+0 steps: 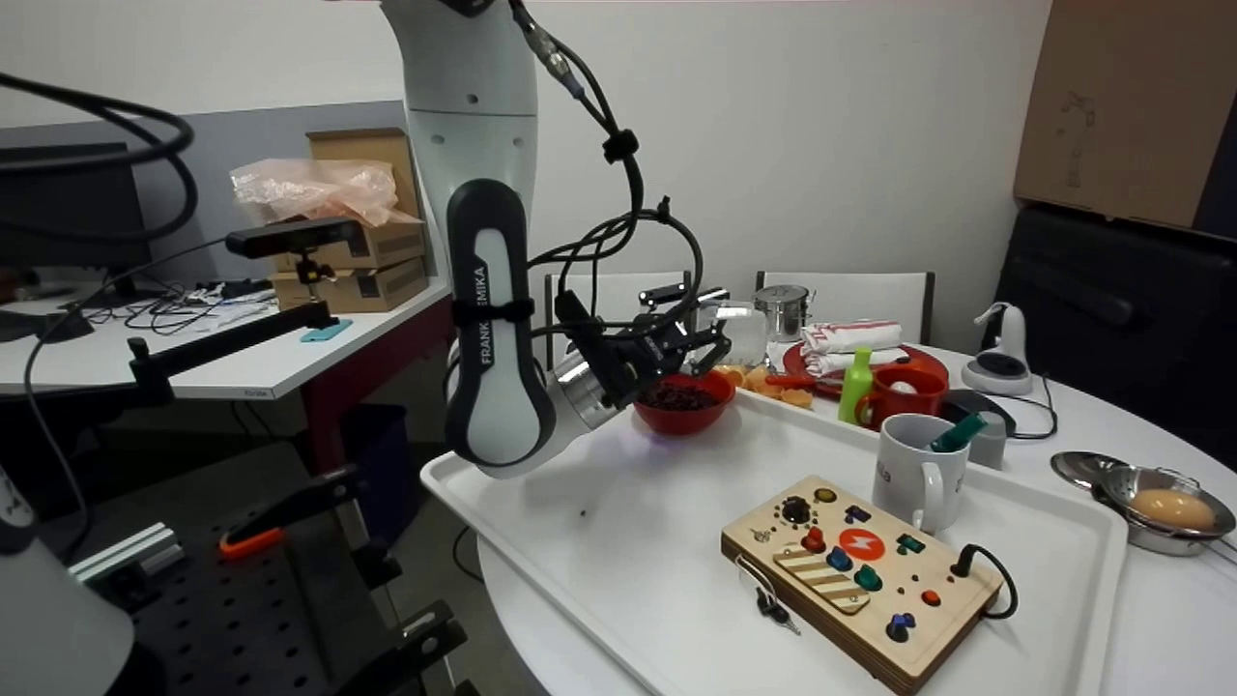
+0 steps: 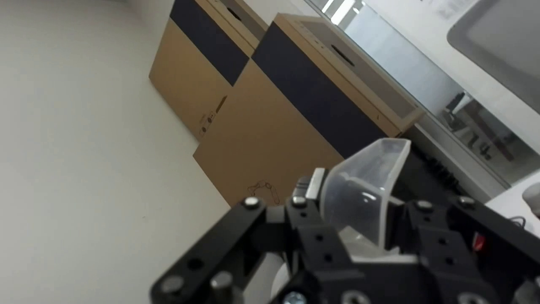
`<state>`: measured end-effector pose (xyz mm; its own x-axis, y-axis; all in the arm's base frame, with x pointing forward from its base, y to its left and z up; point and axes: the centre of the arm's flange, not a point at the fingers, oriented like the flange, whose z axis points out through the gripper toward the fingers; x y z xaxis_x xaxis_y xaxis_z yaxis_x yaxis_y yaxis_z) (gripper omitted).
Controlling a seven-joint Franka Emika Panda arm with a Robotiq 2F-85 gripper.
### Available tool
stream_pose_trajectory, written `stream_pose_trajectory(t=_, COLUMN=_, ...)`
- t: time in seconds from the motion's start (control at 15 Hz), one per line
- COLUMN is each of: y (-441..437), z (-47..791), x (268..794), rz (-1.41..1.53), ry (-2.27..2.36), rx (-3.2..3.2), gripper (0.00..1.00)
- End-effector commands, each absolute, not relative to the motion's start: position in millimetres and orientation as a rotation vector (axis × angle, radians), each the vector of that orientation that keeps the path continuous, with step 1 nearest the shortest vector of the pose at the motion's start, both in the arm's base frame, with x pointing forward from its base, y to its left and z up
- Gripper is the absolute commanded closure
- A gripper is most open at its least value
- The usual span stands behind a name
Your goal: Pour the contents in the clear jug into the red bowl on the table.
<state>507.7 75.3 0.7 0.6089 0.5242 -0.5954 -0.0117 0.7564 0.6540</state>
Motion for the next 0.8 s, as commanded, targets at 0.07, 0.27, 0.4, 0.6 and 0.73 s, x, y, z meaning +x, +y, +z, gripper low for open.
stream_pose_trajectory(t=0.07, y=83.7, z=30.1, x=510.6, rz=0.497, ry=0.963, rx=0.825, gripper=0.89)
stream_pose_trajectory(t=0.27, y=83.0, z=43.2, x=516.1, rz=0.566, ry=1.018, rx=0.954, gripper=0.89)
stream_pose_trajectory(t=0.4, y=77.3, z=55.9, x=519.3, rz=0.607, ry=1.053, rx=1.046, gripper=0.89)
stream_pose_trajectory(t=0.6, y=65.0, z=70.9, x=520.6, rz=0.662, ry=1.095, rx=1.194, gripper=0.89)
stream_pose_trajectory(t=0.73, y=72.4, z=51.2, x=528.0, rz=0.625, ry=1.070, rx=1.153, gripper=0.89)
